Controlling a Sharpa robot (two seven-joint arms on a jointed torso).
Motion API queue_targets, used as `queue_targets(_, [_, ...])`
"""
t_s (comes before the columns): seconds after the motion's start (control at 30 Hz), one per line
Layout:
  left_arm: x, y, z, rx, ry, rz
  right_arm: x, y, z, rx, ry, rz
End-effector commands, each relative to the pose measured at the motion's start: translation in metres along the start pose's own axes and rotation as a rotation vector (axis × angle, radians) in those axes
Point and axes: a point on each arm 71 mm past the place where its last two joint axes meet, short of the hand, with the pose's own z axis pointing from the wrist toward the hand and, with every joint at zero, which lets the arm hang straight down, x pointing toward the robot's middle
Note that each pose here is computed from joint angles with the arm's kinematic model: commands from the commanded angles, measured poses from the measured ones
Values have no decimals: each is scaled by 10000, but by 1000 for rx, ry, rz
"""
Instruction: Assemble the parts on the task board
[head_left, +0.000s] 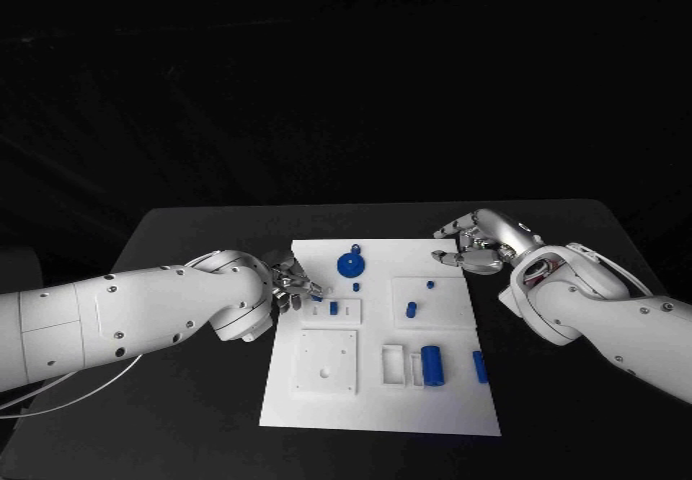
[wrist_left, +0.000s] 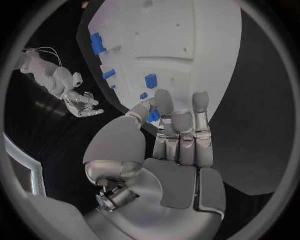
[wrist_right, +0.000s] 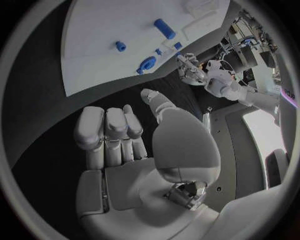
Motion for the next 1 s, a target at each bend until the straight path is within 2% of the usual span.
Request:
queue_targets(0.03, [16,6,-9,-6,-14,23,8,9,-3,-9,11,-7])
queue_targets(1.0, [97,59,-30,-41,42,114,6,-2,-9,-7,12,-8])
